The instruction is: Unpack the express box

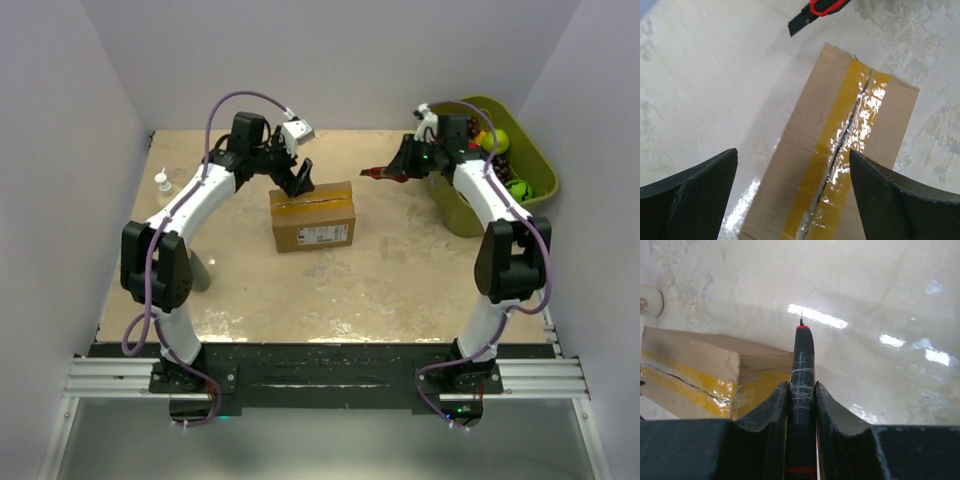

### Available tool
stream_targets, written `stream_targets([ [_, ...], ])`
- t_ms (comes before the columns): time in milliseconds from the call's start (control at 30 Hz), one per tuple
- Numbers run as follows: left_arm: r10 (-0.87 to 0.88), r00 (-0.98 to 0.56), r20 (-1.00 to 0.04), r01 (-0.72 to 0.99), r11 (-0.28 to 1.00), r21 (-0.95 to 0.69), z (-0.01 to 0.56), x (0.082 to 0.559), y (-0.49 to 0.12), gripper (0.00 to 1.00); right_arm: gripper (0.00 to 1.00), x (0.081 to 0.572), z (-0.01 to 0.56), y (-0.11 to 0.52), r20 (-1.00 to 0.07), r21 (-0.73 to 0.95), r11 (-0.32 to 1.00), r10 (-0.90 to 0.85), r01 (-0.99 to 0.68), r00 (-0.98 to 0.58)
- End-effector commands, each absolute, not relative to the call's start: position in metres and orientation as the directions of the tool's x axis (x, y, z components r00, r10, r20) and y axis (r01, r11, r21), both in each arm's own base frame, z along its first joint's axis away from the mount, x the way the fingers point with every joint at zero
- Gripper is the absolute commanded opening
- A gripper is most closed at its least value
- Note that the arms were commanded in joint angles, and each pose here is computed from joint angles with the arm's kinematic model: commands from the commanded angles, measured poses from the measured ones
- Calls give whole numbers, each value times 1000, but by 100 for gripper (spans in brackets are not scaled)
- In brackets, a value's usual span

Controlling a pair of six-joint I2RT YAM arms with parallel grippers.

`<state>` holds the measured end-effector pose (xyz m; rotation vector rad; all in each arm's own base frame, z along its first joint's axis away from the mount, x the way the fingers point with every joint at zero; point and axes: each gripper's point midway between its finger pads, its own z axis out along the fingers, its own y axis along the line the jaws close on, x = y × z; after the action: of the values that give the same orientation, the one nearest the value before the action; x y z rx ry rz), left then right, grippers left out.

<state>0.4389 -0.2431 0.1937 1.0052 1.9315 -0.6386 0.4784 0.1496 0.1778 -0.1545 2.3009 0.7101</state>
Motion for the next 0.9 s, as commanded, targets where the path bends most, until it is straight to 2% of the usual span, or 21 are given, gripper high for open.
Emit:
stream_targets([
  [0,375,-167,-912,902,431,11,240,451,-261,98,0,479,223,103,-705,566,768,262,-300,-659],
  [33,345,-144,-927,930,366,-8,252,445,-273,99,0,469,227,112,-684,623,698,268,-352,-679],
  [100,353,-163,-921,944,328,-41,242,441,-283,100,0,457,222,111,-640,678,652,296,-340,-709],
  [133,362,-147,-920,952,305,-32,241,437,-292,100,0,442,216,122,-586,739,580,304,-342,-752],
  [200,403,-100,-910,961,276,17,234,433,-298,100,0,441,227,125,-621,737,550,321,-393,-715],
  [233,439,-95,-894,960,277,34,228,430,-303,100,0,431,217,131,-557,789,507,349,-348,-754],
  [267,469,-48,-882,966,246,79,223,430,-304,100,0,436,226,132,-603,773,486,359,-409,-712],
  [300,491,-32,-871,967,237,98,220,429,-307,100,0,434,226,134,-594,784,464,368,-412,-716],
  [333,505,-40,-862,968,234,93,217,426,-305,100,0,430,220,137,-556,813,437,381,-386,-739],
  [400,523,-48,-851,970,229,86,210,426,-304,100,0,431,228,139,-584,803,408,392,-435,-711],
  [433,536,-62,-842,971,226,73,204,423,-302,100,0,428,222,140,-547,830,382,410,-407,-730],
  [633,605,-111,-788,972,233,42,170,421,-291,99,0,426,215,142,-510,857,333,437,-393,-741],
  [867,643,-132,-754,967,252,46,144,419,-284,95,0,418,188,133,-436,887,355,440,-294,-785],
])
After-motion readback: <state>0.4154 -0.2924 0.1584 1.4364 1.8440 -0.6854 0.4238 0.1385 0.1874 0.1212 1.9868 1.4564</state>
